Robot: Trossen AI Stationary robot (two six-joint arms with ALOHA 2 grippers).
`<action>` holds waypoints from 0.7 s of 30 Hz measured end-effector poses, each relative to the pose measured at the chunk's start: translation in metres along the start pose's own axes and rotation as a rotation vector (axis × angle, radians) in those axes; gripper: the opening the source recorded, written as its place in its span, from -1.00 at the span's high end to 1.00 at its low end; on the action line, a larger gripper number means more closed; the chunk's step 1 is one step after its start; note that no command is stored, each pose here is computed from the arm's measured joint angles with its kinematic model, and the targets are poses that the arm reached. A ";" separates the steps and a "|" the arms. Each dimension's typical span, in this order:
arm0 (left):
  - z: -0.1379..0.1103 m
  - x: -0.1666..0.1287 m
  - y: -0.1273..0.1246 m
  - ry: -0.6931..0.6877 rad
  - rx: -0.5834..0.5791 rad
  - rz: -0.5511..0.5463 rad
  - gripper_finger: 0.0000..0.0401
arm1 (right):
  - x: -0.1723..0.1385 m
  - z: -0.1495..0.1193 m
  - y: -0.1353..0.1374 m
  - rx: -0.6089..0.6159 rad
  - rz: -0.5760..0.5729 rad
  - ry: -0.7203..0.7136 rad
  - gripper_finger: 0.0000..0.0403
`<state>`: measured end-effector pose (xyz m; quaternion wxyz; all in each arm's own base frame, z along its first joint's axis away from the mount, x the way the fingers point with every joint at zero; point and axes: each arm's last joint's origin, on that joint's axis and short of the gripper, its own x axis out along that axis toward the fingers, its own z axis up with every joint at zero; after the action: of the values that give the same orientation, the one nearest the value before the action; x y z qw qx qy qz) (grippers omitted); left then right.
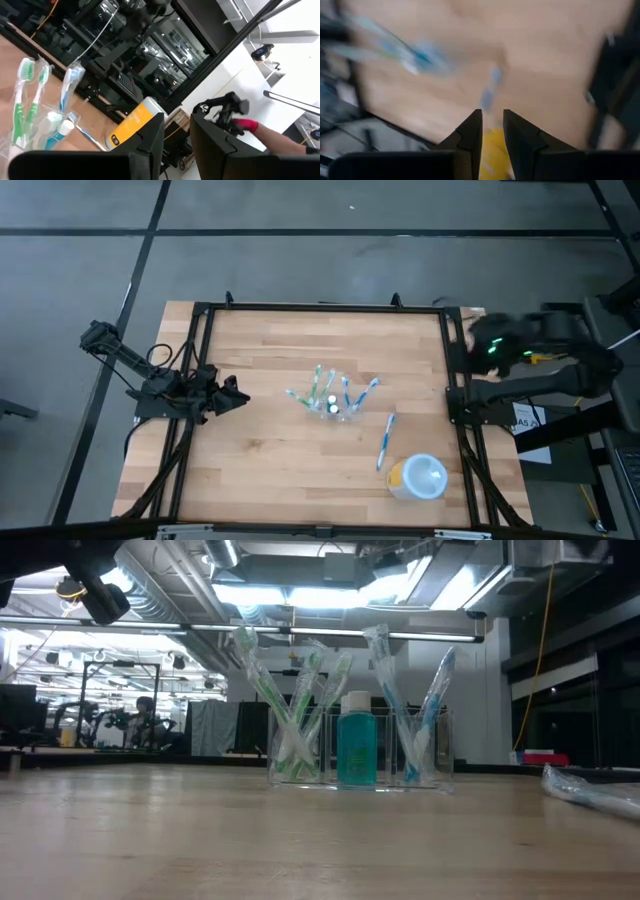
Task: Pick & Place toothbrushing station
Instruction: Put the blue toothbrush into the transparent organizer
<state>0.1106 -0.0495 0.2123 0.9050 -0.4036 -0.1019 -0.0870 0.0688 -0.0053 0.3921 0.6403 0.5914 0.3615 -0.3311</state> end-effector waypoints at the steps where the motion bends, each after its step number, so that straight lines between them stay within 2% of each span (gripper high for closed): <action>1: 0.000 0.000 0.000 0.000 -0.001 0.000 0.56 | 0.013 0.000 -0.002 0.015 -0.045 0.059 0.61; 3: 0.000 0.000 0.000 0.000 0.000 -0.001 0.56 | 0.041 0.000 -0.009 0.040 -0.131 0.181 0.61; 5: 0.000 0.000 0.000 0.004 -0.003 -0.005 0.56 | 0.064 0.005 -0.015 0.059 -0.161 0.240 0.61; 13: 0.000 0.000 -0.001 0.017 -0.024 -0.025 0.56 | 0.122 0.043 -0.030 0.191 0.003 0.275 0.61; 18: 0.000 0.000 -0.001 0.018 -0.023 -0.027 0.56 | 0.160 0.053 -0.058 0.313 -0.058 0.402 0.61; 21: -0.001 0.000 -0.001 0.019 -0.016 -0.026 0.56 | 0.175 0.058 -0.059 0.320 -0.043 0.461 0.61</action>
<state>0.1102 -0.0507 0.2127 0.9014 -0.4089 -0.0981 -0.1036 0.1137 -0.0672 0.2145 0.4324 0.7369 0.4532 -0.2543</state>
